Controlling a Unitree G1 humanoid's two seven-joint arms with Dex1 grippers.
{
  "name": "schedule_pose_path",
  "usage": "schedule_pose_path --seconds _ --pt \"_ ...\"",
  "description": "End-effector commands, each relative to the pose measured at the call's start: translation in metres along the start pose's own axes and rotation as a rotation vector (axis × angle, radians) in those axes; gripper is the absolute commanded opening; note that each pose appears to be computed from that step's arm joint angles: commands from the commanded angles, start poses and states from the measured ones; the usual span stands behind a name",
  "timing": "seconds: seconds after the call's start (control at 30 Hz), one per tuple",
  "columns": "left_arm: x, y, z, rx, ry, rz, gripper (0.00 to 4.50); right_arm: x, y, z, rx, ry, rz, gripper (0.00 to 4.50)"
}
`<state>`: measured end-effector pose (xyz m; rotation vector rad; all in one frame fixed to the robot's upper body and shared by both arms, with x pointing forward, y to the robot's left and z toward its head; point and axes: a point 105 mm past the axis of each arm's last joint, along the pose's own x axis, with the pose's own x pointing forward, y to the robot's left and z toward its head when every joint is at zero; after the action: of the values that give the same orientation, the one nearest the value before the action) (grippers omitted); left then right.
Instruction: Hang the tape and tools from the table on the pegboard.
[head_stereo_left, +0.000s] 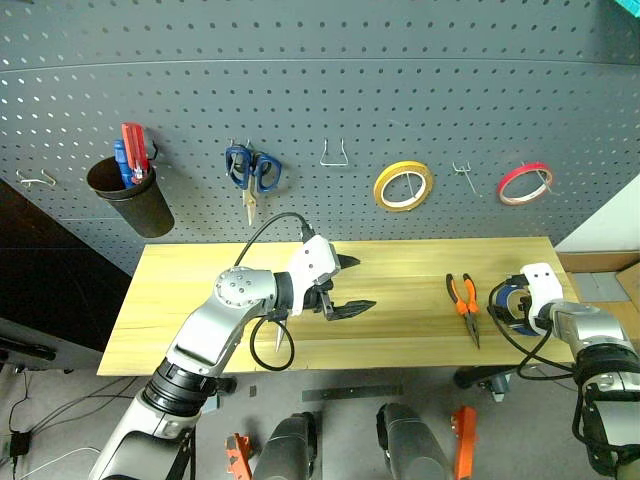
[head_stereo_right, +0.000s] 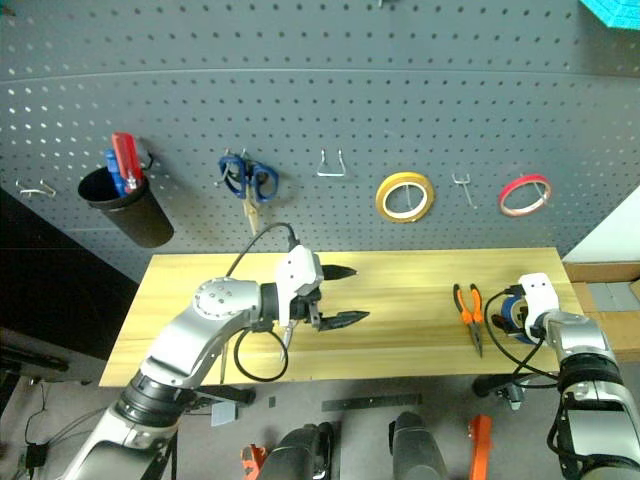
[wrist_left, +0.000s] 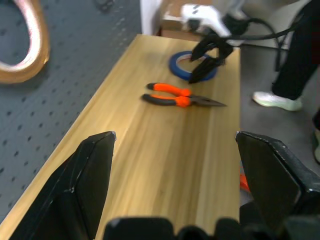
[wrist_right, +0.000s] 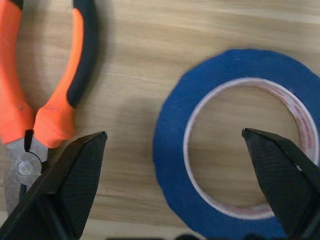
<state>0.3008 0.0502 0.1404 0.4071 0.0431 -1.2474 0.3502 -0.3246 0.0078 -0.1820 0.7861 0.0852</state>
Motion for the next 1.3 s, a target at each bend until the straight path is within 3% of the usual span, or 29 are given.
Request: schedule_pose_path --seconds 0.03,0.13,0.33,0.5,0.77,0.83,0.93,1.3 --pt "0.003 -0.004 0.011 0.061 -0.022 -0.037 4.11 0.004 -0.003 -0.003 -0.051 0.031 -0.015 4.5" --pt "0.003 -0.004 0.012 0.072 -0.019 -0.044 4.14 0.006 -0.004 -0.016 -0.081 0.101 -0.015 3.93" --pt "0.002 -0.005 0.011 0.085 -0.014 -0.047 4.14 0.006 -0.008 -0.037 -0.122 0.2 -0.021 1.96" --pt "0.003 -0.006 0.013 0.085 -0.026 -0.039 4.14 0.005 -0.022 -0.038 -0.183 0.179 -0.128 0.43" --pt "0.006 -0.01 0.019 0.078 -0.055 -0.04 4.14 -0.012 -0.033 -0.014 -0.168 0.022 -0.177 0.39" --pt "0.007 -0.009 0.024 0.082 -0.08 -0.031 4.14 -0.034 -0.027 0.006 -0.245 -0.086 -0.189 0.39" --pt "0.005 -0.001 0.031 0.093 -0.117 0.016 4.14 -0.074 0.003 0.034 -0.412 -0.261 -0.194 0.39" --pt "-0.008 0.028 0.051 0.088 -0.222 0.193 4.14 -0.154 0.132 0.096 -0.689 -0.778 -0.256 0.39"
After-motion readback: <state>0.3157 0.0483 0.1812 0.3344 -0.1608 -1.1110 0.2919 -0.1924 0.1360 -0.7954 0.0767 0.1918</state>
